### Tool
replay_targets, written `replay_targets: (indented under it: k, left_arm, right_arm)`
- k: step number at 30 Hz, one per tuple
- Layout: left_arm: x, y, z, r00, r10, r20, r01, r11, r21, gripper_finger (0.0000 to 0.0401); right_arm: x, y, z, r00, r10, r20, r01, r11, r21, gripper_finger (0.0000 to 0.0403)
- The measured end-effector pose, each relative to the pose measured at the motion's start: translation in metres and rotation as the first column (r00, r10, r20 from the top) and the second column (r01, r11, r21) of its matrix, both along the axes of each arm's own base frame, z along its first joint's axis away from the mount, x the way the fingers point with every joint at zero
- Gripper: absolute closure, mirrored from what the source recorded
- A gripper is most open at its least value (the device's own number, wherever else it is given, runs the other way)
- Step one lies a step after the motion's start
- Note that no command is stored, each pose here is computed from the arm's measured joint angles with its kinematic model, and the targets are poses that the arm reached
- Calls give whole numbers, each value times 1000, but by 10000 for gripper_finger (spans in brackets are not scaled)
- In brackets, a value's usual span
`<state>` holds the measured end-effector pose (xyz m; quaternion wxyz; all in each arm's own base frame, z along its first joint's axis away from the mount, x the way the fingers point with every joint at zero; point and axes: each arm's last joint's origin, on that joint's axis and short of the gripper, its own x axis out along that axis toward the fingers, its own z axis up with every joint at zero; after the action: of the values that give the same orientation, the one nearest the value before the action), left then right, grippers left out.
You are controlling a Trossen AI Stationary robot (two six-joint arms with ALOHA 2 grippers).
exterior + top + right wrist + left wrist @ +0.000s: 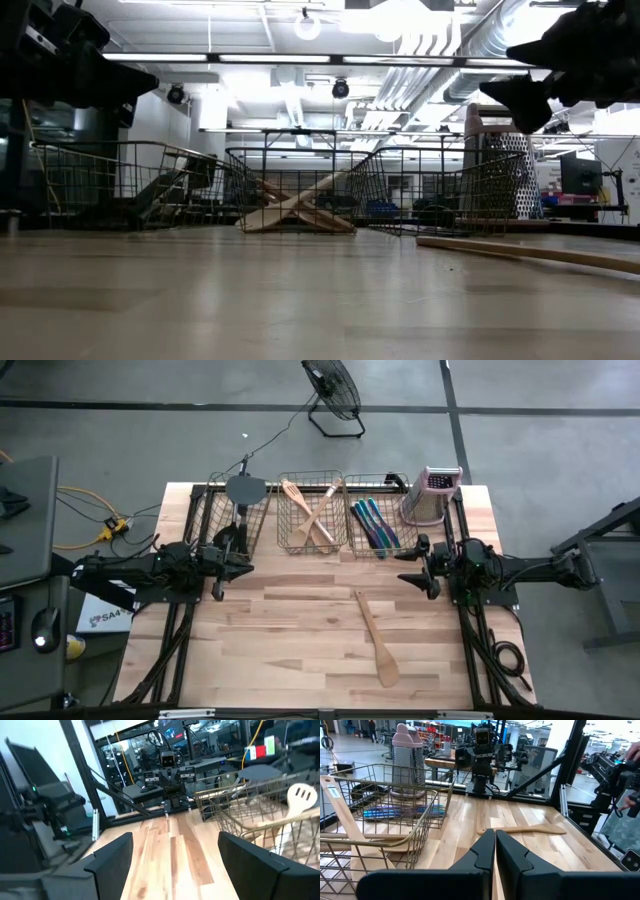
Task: Pick & Place Kitchen Items
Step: Put the brown serving spoon into the middle wire basket
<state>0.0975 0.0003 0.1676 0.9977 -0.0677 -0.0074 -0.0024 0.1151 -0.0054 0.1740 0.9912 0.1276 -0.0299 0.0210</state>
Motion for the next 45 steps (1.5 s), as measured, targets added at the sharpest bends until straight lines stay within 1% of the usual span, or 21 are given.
replay_targets:
  k: [4,5,6,8,10,12,15,16,20,22,26,30,33,39,45]
  left_arm:
    - [0,0,0,1000,0,0,0,1000,0,386]
    - [0,0,0,1000,0,0,0,1000,0,386]
    - [0,0,0,1000,0,0,0,1000,0,386]
    - [0,0,0,1000,0,0,0,1000,0,386]
    - [0,0,0,1000,0,0,0,1000,0,386]
    - [0,0,0,1000,0,0,0,1000,0,386]
    - [0,0,0,1000,0,0,0,1000,0,386]
    - [0,0,0,1000,0,0,0,1000,0,386]
    - [0,0,0,1000,0,0,0,1000,0,386]
    - [0,0,0,1000,0,0,0,1000,0,386]
    - [0,0,0,1000,0,0,0,1000,0,386]
    - [0,0,0,1000,0,0,0,1000,0,386]
    - [0,0,0,1000,0,0,0,1000,0,386]
    - [0,0,0,1000,0,0,0,1000,0,386]
    - [0,0,0,1000,0,0,0,1000,0,386]
  right_arm:
    - [0,0,1,1000,0,8,-1,997,83,117]
    - [0,0,2,1000,7,12,-8,991,131,117]
    - [0,0,3,1000,13,10,-14,979,203,117]
    - [0,0,6,1000,25,1,-24,935,355,117]
    - [0,0,13,1000,31,7,-30,888,458,117]
    - [1,0,17,999,35,-23,-18,862,507,117]
    - [1,1,24,994,73,-86,-8,805,593,117]
    - [2,1,28,992,83,-98,-6,793,609,117]
    - [2,5,44,980,132,-149,-11,782,623,117]
    - [3,7,54,975,136,-178,4,782,623,117]
    - [7,12,69,950,117,-291,105,756,646,117]
    - [13,18,82,912,88,-400,213,732,647,117]
    - [22,25,88,868,79,-490,292,717,633,117]
    - [48,40,97,765,99,-637,427,663,616,117]
    - [77,58,94,654,120,-747,545,609,576,117]
